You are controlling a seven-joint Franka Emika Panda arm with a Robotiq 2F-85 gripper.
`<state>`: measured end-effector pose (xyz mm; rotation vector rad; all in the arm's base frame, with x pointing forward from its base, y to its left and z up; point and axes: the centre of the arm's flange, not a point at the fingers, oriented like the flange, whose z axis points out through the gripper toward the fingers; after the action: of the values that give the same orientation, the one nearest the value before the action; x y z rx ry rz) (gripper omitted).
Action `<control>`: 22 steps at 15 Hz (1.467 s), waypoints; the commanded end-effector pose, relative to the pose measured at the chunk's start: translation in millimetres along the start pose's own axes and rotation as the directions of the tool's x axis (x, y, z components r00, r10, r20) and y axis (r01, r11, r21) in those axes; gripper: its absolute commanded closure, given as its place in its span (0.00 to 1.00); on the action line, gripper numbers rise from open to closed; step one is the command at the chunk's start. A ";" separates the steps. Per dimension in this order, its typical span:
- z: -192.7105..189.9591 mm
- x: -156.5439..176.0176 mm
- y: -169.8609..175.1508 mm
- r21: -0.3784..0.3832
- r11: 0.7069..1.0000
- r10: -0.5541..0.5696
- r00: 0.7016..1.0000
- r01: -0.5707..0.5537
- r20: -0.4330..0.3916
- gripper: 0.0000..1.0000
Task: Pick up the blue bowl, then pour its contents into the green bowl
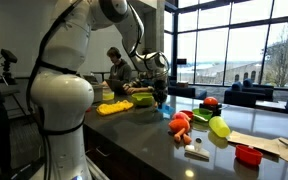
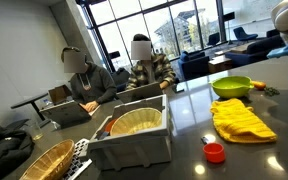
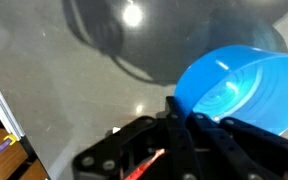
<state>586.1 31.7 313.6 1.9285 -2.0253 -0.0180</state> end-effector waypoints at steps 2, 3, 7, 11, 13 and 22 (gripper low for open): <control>5.2 -4.9 21.4 0.053 0.996 0.077 0.995 -0.073 -0.067 0.99; 6.3 -5.2 22.1 0.053 0.995 0.084 0.994 -0.081 -0.063 0.99; 12.9 -9.1 19.8 0.051 0.994 0.102 0.993 -0.099 -0.052 0.99; 9.6 -14.3 13.2 0.070 0.994 0.088 0.996 -0.089 0.022 0.99; 9.7 -16.6 11.3 0.078 0.993 0.088 0.995 -0.092 0.053 0.99; 13.4 -27.2 8.4 0.091 0.995 0.018 0.988 -0.032 0.153 0.84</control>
<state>582.1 55.8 296.3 1.9794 -2.1774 -0.0363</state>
